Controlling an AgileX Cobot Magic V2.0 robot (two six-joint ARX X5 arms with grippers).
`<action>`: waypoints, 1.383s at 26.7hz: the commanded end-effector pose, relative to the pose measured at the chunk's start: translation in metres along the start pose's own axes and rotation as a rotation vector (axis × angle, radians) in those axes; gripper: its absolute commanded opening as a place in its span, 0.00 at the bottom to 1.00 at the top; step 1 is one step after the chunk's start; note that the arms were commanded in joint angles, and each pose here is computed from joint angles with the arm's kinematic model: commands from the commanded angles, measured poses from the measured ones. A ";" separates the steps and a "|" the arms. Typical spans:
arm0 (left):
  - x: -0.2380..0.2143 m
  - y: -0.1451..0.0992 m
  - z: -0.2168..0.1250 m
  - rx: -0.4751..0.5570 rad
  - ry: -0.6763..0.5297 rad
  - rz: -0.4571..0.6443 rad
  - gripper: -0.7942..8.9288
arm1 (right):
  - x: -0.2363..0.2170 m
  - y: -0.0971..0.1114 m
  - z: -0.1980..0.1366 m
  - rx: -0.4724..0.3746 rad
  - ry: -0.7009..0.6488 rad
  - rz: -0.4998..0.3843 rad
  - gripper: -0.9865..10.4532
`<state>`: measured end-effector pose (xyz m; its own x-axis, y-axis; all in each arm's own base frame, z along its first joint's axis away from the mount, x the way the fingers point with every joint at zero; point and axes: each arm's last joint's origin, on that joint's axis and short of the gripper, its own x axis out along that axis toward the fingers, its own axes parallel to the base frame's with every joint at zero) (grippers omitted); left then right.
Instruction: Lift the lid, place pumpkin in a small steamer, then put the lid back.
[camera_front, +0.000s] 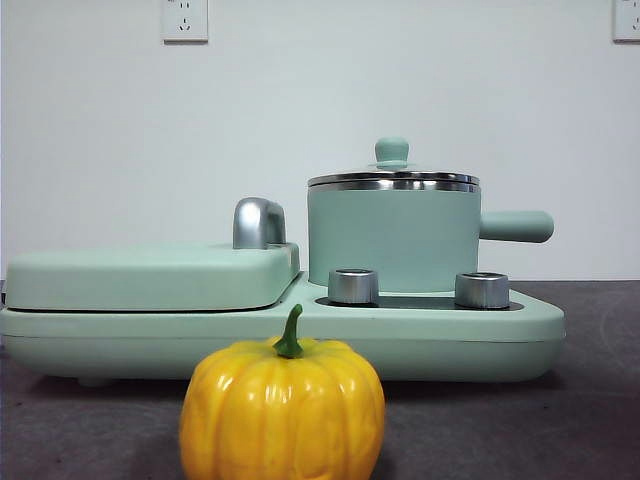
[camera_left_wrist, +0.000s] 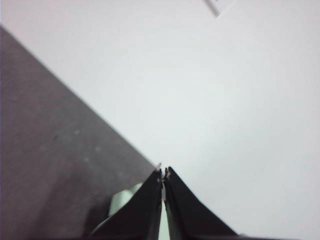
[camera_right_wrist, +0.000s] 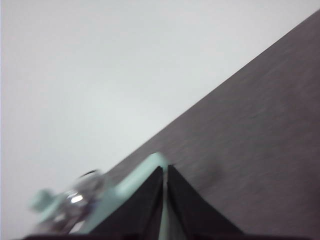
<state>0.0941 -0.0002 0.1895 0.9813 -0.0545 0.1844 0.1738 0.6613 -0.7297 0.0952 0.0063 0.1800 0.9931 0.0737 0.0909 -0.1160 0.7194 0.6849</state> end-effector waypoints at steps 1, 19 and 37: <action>0.000 -0.005 0.004 -0.091 -0.012 -0.021 0.09 | -0.003 0.016 0.014 0.053 -0.004 0.093 0.10; -0.018 -0.095 0.080 0.256 -0.017 -0.051 0.09 | -0.023 0.108 0.106 -0.423 -0.012 0.210 0.10; 0.047 -0.142 0.117 0.522 0.226 -0.226 0.09 | 0.035 0.128 0.121 -0.768 0.184 0.300 0.10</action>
<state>0.1052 -0.0091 0.3726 0.9334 -0.3456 0.0966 0.3582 0.8805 -0.3104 0.1118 0.0167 0.3552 0.9200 0.3913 0.0207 -0.3913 0.9202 -0.0040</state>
